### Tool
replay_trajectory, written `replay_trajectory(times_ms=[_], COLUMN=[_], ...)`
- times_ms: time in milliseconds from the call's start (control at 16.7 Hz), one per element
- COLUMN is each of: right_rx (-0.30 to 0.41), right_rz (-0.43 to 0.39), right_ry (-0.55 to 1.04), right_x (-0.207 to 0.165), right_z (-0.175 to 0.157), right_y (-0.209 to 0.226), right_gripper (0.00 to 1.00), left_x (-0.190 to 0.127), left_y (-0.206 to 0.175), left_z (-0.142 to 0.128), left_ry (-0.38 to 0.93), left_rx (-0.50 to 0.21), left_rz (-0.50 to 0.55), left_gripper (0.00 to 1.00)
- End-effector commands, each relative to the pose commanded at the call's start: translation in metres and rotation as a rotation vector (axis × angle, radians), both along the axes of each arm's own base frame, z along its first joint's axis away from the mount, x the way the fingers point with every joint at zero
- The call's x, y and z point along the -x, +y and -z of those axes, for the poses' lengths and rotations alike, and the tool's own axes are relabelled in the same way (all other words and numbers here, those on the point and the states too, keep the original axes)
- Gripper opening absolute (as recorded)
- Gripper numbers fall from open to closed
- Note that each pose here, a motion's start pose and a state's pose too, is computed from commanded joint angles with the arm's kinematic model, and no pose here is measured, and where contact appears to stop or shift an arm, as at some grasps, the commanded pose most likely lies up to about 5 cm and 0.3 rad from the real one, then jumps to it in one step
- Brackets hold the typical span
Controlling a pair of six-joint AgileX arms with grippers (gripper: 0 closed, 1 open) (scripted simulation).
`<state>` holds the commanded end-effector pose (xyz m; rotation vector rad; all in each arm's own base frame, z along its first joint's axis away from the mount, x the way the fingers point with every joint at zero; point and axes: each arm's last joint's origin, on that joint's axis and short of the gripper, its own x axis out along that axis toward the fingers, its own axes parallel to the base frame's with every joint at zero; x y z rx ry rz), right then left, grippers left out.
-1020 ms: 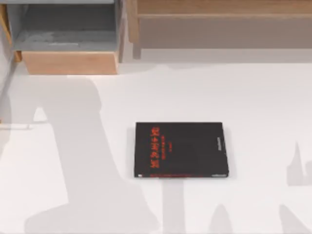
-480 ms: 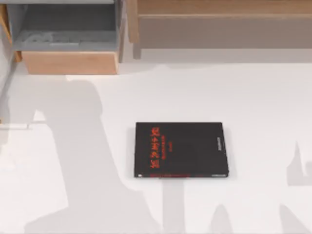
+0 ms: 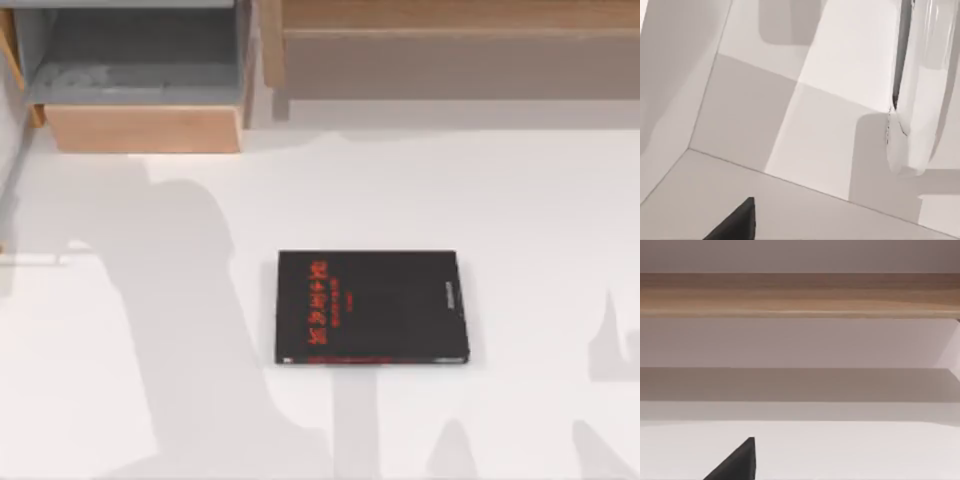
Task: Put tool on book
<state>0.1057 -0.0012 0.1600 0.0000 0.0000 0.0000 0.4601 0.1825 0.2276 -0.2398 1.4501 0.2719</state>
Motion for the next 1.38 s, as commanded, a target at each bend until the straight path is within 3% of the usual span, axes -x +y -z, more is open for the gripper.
replay_trajectory(times_ms=[420,720,1380], right_rx=[0.000,0.000,0.000], right_rz=[0.000,0.000,0.000], right_ry=[0.000,0.000,0.000], right_x=[0.000,0.000,0.000], right_z=[0.000,0.000,0.000], right_y=[0.000,0.000,0.000], right_gripper=[1.00,1.00,1.00], left_x=[-0.030,-0.032,-0.032], left_y=[-0.012,-0.014,-0.014], left_z=[0.085,0.092,0.092], left_ry=[0.003,0.006,0.006], left_rx=[0.001,0.002,0.002], left_rz=[-0.003,-0.004,-0.004], left_gripper=[1.00,1.00,0.17])
